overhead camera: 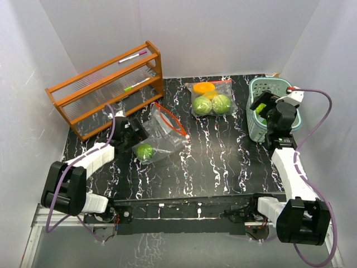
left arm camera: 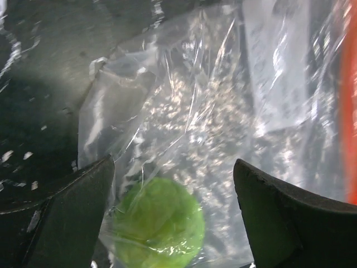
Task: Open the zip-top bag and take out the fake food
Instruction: Place the fake vegetable in the bin, then adjust the zipper food storage bag at the center of the board.
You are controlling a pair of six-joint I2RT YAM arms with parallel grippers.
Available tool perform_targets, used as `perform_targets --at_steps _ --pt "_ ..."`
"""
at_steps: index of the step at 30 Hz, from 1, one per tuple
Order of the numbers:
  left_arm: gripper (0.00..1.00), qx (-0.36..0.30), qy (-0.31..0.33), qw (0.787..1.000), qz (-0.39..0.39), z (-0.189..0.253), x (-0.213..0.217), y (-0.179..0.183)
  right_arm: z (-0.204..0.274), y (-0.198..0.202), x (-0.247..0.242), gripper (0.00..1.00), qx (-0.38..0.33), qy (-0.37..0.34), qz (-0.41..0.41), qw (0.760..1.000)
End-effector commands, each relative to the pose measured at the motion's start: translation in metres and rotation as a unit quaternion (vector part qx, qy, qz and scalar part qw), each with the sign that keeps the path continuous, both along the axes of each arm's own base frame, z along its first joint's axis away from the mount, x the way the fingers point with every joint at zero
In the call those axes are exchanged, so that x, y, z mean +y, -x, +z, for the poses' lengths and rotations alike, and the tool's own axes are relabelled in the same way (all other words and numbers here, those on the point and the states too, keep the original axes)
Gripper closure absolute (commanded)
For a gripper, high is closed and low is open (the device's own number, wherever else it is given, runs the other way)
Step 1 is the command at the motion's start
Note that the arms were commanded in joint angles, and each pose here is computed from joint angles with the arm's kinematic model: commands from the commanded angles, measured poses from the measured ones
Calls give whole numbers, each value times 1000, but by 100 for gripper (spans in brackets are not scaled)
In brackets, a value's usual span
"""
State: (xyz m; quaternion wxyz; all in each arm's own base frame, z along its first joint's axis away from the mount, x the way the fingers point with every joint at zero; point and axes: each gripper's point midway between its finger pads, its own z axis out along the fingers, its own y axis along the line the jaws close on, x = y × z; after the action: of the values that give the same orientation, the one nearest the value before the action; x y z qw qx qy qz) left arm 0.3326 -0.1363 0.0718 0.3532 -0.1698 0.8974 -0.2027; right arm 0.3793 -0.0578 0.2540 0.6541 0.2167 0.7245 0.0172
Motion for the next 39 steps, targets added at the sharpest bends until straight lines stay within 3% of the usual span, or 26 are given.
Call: perform_targets --at_steps 1,7,12,15,17,22,29,39 --pt "16 22 10 999 39 -9 16 17 54 -6 44 4 -59 31 78 995" --pt "27 -2 19 998 54 1 21 23 57 -8 125 8 -65 39 202 977" --pt "34 -20 11 999 43 18 20 15 42 -3 221 12 -62 31 356 932" --pt "45 -31 9 999 44 30 21 11 16 -4 269 29 -35 11 433 901" --pt "50 -40 9 998 47 37 22 11 0 -5 290 45 -23 -8 466 885" --pt "61 -36 -12 997 61 41 34 22 -42 -18 320 65 8 -40 508 860" --pt "72 -24 18 997 71 20 35 50 -95 -47 349 66 31 -46 528 847" --pt "75 -14 44 996 81 -30 35 71 -136 -72 416 67 53 -52 580 811"
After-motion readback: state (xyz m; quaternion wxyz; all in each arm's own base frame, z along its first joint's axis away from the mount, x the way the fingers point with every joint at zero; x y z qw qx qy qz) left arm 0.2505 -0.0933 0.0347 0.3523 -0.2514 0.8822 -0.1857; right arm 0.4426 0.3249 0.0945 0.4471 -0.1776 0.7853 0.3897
